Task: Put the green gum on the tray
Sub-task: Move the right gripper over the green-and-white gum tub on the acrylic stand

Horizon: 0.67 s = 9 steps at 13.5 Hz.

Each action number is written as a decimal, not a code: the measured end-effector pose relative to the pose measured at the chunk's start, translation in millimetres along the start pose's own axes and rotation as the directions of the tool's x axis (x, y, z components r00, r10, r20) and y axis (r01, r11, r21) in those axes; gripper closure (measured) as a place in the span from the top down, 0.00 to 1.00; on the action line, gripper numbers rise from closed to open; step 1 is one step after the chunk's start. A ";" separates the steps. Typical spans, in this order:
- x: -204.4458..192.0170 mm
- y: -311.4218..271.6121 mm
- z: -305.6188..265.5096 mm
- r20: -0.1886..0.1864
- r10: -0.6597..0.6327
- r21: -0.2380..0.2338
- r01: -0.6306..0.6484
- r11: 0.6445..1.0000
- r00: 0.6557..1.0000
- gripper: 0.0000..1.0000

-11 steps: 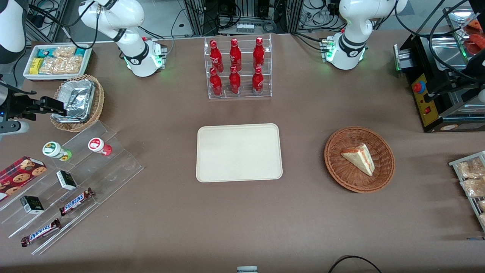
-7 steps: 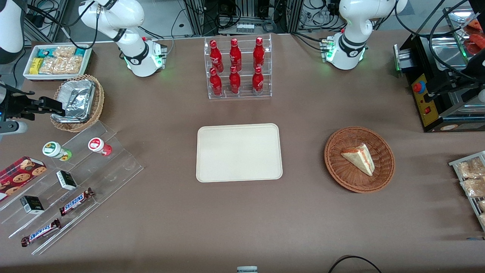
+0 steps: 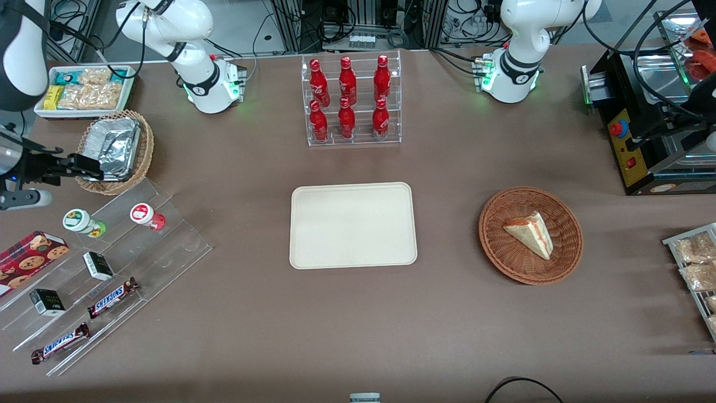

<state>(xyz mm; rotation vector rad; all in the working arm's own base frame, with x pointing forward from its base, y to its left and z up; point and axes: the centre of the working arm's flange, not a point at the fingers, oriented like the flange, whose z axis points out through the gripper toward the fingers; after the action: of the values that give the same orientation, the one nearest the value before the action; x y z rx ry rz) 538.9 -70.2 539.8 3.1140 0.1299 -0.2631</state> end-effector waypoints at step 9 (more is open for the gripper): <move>-28.4 62.6 71.8 -0.099 -0.357 -0.042 0.355 0.934 0.929 1.00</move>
<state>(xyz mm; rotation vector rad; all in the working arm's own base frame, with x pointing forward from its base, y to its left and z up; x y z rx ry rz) 504.2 -136.4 474.2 3.0589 0.6986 -0.0975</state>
